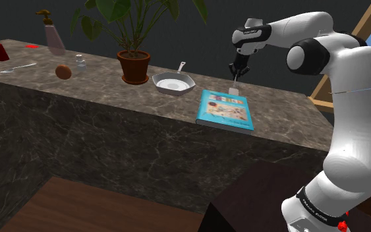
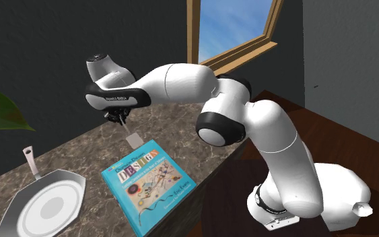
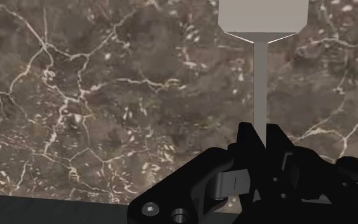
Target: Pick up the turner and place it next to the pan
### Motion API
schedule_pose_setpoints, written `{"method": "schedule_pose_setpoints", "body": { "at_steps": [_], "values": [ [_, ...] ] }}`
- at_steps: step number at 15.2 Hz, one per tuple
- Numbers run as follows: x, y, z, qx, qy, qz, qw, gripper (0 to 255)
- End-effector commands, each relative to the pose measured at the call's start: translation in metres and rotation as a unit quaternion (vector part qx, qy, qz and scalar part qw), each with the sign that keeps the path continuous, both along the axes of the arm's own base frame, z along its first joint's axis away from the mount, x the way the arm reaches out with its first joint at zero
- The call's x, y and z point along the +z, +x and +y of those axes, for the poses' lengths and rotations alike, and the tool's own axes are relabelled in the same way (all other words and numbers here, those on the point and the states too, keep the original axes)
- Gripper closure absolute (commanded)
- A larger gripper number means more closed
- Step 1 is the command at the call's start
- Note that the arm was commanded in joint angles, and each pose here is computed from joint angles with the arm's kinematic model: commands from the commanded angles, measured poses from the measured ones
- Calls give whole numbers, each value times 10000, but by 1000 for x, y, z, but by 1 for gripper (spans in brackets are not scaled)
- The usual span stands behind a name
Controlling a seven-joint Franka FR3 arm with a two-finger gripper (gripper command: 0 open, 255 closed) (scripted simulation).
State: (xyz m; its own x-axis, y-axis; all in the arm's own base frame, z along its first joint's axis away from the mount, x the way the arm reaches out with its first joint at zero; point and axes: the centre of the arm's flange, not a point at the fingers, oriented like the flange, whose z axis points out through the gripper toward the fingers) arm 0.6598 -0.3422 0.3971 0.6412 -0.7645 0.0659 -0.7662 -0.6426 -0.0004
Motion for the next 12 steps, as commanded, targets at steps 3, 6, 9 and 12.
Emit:
{"method": "schedule_pose_setpoints", "body": {
  "at_steps": [3, 6, 9, 12],
  "values": [
    [-22, 1, -1, -1, -1, -1, 10000, 255],
    [-37, 1, -1, -1, -1, -1, 10000, 255],
    [-47, 1, -1, -1, -1, -1, 10000, 255],
    [-47, 1, -1, -1, -1, -1, 10000, 255]
  ]
}}
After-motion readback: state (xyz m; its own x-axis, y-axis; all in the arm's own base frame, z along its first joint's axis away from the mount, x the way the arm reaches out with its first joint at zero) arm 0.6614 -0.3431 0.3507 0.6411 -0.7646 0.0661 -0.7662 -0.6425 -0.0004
